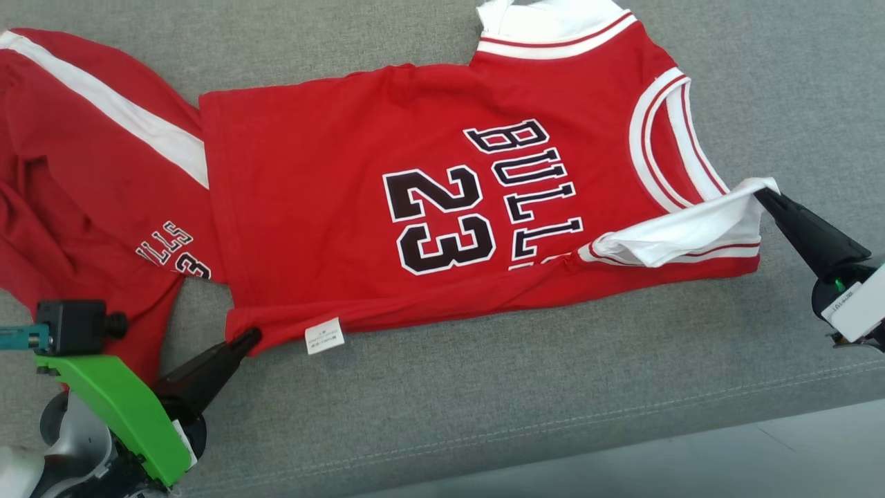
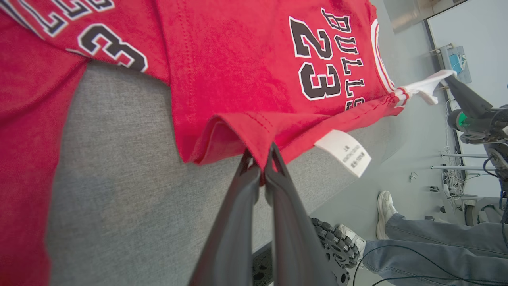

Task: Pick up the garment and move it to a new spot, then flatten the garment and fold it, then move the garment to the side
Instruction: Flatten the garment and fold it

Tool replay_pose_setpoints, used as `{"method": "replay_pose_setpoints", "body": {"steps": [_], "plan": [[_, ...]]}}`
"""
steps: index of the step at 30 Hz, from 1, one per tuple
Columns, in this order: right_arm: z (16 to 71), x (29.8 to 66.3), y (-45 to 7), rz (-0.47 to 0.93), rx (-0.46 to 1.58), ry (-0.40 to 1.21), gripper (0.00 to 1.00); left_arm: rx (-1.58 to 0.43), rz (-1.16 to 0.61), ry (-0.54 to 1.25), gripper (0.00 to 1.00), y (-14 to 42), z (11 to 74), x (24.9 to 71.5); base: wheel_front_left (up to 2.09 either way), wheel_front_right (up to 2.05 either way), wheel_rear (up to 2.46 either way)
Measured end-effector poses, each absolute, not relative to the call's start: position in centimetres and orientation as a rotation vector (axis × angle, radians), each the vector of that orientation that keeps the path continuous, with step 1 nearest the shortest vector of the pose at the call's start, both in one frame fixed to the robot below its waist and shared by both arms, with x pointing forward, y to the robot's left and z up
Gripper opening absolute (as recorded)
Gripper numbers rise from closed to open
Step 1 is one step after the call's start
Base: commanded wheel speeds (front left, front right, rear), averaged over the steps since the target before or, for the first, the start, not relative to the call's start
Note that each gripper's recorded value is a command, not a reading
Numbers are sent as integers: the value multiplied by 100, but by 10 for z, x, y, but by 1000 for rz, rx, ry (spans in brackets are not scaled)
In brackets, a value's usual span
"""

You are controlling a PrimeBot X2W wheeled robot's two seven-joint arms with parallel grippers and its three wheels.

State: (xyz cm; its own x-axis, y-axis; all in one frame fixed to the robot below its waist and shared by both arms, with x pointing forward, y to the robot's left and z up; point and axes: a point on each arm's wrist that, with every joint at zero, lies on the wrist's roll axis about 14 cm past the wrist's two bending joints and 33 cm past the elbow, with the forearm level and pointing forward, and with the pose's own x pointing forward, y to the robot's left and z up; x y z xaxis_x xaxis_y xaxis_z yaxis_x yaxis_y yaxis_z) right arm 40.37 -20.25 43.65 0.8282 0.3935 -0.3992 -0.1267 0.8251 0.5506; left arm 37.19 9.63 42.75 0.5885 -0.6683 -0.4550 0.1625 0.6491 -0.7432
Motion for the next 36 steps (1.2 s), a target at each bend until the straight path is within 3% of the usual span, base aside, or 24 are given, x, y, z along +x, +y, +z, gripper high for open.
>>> {"method": "replay_pose_setpoints", "body": {"steps": [14, 26, 27, 28, 29, 30, 31, 36], "plan": [[442, 446, -194, 335, 529, 512, 0, -709, -545, 885, 0, 98, 424, 408, 0, 0, 0], [426, 458, -196, 310, 507, 562, 0, -697, -555, 976, 0, 95, 405, 424, 0, 0, 0], [423, 458, -195, 306, 507, 567, 0, -694, -548, 989, 20, 96, 402, 424, 0, 0, 0], [421, 459, -195, 301, 500, 573, 13, -692, -537, 993, 37, 97, 398, 425, 0, 0, 0], [419, 461, -195, 302, 493, 575, 43, -686, -526, 996, 78, 100, 395, 427, 0, 0, 0], [418, 462, -194, 300, 489, 575, 84, -682, -516, 996, 100, 101, 393, 430, 0, 0, 0], [418, 465, -193, 300, 480, 571, 100, -682, -504, 999, 100, 103, 390, 432, 0, 0, 0], [417, 474, -189, 296, 458, 555, 100, -646, -443, 997, 100, 113, 377, 443, 0, 0, 0]]}}
